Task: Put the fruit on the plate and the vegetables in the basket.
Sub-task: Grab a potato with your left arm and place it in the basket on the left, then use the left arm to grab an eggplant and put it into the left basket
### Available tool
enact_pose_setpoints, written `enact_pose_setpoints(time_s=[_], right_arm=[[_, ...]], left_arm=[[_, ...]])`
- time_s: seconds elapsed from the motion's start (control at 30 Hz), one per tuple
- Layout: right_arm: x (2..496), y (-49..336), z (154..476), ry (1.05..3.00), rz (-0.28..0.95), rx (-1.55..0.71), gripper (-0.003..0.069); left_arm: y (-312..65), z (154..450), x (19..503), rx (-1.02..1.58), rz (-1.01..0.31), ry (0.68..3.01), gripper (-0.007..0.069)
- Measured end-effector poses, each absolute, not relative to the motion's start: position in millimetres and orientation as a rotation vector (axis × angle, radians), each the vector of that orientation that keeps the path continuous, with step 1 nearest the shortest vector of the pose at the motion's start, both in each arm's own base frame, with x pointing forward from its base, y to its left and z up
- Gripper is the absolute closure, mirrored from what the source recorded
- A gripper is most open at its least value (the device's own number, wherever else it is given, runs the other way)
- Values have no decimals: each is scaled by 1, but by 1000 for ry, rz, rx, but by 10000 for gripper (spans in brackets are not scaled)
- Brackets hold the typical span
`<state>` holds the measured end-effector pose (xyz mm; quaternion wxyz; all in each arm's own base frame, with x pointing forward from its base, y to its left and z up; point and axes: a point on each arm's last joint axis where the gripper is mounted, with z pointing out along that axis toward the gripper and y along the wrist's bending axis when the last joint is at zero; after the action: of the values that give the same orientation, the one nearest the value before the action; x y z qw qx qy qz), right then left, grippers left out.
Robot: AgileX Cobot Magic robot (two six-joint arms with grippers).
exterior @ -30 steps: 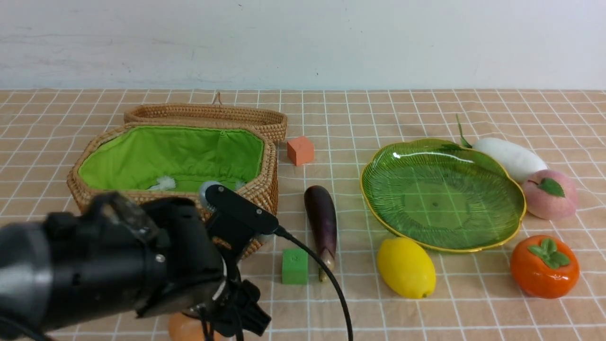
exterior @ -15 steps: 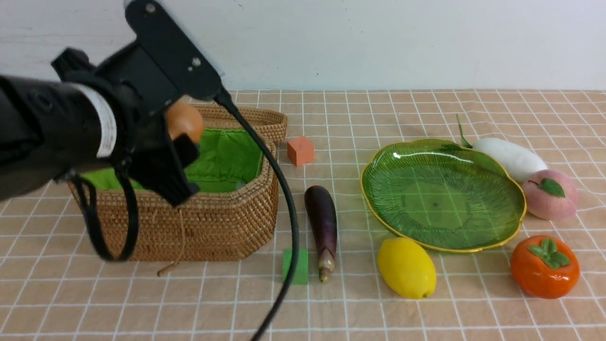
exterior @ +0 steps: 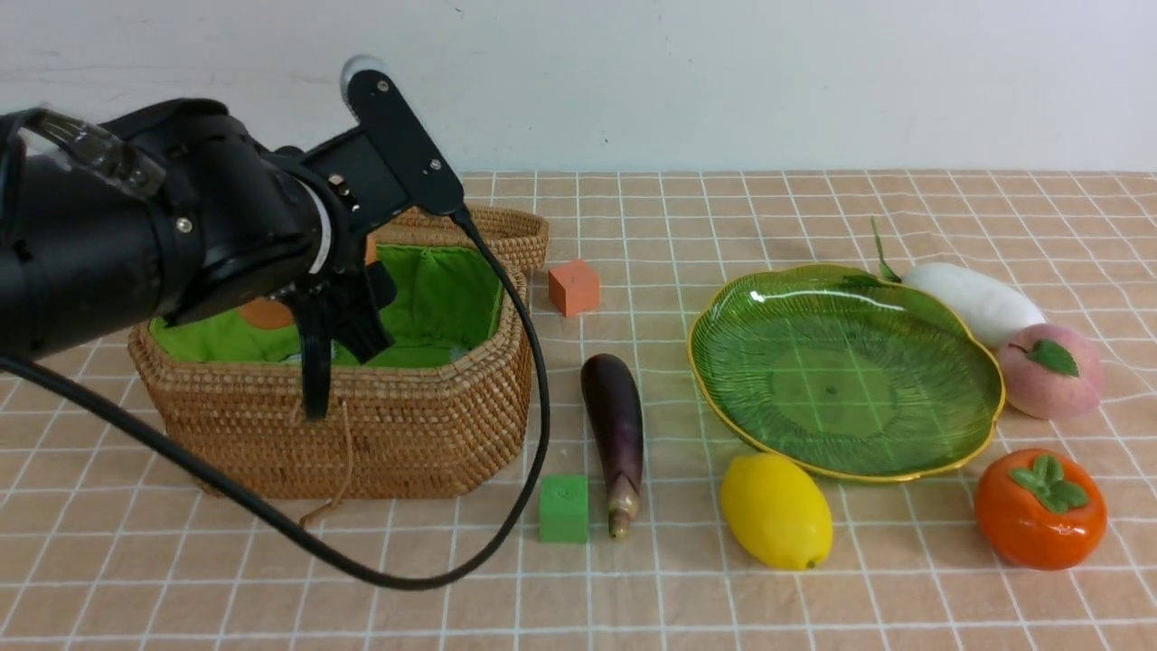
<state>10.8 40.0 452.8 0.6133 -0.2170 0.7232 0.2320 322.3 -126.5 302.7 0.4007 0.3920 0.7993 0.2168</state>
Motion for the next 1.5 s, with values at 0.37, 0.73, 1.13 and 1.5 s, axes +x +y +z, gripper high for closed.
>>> enact_pose_setpoints(time_s=[0.37,0.73,1.13,1.5], right_arm=[[6,42,443,1771,546,-571,431],[-2,42,428,1934,547,-676,425],[-3,40,427,1951,523,-647,425],[-22,34,426,1889,501,-645,425]], left_arm=[[-138,310,286,705,451,2271,93],[-248,310,224,752,-217,2565,613],[-318,243,308,633,-82,2623,218],[-325,187,352,557,80,2607,173]])
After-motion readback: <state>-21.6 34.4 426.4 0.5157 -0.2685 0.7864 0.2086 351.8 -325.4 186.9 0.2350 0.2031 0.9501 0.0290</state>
